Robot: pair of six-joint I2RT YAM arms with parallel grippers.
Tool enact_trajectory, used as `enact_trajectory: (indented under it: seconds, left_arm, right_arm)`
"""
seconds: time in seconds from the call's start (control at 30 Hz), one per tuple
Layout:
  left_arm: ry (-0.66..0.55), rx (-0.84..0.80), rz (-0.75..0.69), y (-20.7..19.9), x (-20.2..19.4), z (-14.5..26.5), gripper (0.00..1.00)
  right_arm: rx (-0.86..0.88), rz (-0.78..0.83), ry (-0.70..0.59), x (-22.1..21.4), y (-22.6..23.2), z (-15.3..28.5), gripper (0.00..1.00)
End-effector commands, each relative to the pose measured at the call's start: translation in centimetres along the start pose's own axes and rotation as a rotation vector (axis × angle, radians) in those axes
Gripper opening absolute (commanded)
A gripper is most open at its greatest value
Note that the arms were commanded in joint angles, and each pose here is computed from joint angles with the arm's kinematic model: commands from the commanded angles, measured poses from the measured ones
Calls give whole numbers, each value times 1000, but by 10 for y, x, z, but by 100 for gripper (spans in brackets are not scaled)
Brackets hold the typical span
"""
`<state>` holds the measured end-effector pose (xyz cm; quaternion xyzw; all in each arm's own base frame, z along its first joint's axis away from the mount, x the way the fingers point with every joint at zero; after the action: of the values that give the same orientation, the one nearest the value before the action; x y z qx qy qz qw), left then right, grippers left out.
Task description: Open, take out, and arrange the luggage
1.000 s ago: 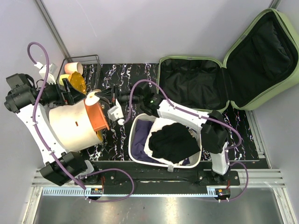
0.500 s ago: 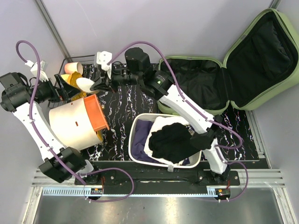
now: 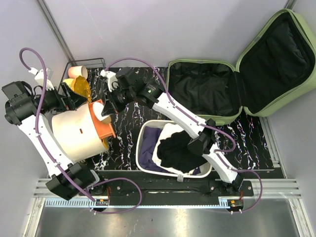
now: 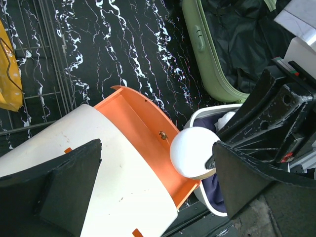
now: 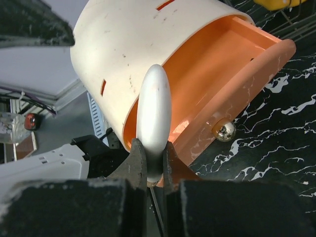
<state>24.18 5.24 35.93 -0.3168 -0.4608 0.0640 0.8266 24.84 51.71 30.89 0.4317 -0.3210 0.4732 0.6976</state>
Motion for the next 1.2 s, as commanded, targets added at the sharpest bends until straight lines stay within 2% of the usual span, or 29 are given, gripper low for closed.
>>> enact_trajectory:
  seconds: [0.0,0.07,0.17,0.2,0.23,0.33,0.43,0.57,0.67,0.77,0.8,0.87,0.97,1.0,1.17]
  left_arm:
    - [-40,6,-71,-8,1,6,99]
    - [-42,9,-79,-9,0,7,99]
    - [-45,17,-86,-10,-1,8,99]
    - [-45,19,-90,-10,-1,8,99]
    - [-46,22,-90,-10,-1,8,99]
    - [-44,24,-85,-11,-2,8,99]
    - [-37,4,-65,-13,-1,8,99]
    - [-12,6,-66,-11,-1,8,99]
    - [41,29,-74,-7,-8,11,98]
    - [104,41,-66,-4,-20,13,95]
    - [138,40,-60,-3,-27,14,94]
    - [177,38,-47,0,-35,14,92]
    - [239,96,-27,10,-50,17,89]
    - [248,110,-36,13,-52,18,89]
    - [312,192,-33,28,-65,21,88]
  right_arm:
    - [-47,-66,-108,31,9,11,0]
    - [-51,-81,-109,30,9,6,1]
    - [-63,-106,-116,30,8,4,27]
    - [-64,-111,-117,30,9,3,42]
    - [-65,-111,-119,31,9,2,52]
    - [-46,-95,-139,36,12,3,65]
    - [-21,-71,-169,45,18,8,66]
    - [-8,40,-239,66,27,27,69]
    - [-52,66,-272,75,17,45,68]
    - [-64,17,-252,68,-16,58,68]
    - [-79,-11,-233,60,-40,62,67]
    - [-16,-33,-204,50,-53,66,65]
    - [-11,-70,-166,34,-84,69,57]
    - [-12,-71,-158,31,-88,67,53]
    - [63,-108,-129,17,-91,48,46]
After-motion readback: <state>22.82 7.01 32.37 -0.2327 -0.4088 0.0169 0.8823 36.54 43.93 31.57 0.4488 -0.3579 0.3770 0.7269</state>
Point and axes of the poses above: each gripper's point midway between its finger pads, its own z axis back along the fingers, its own y axis along the line the jaws close on, x = y × z, the point moved 4 cm from there along z, back along the fingers, and after that the axes turned 11 degrees about z, right-handed, at the moved point
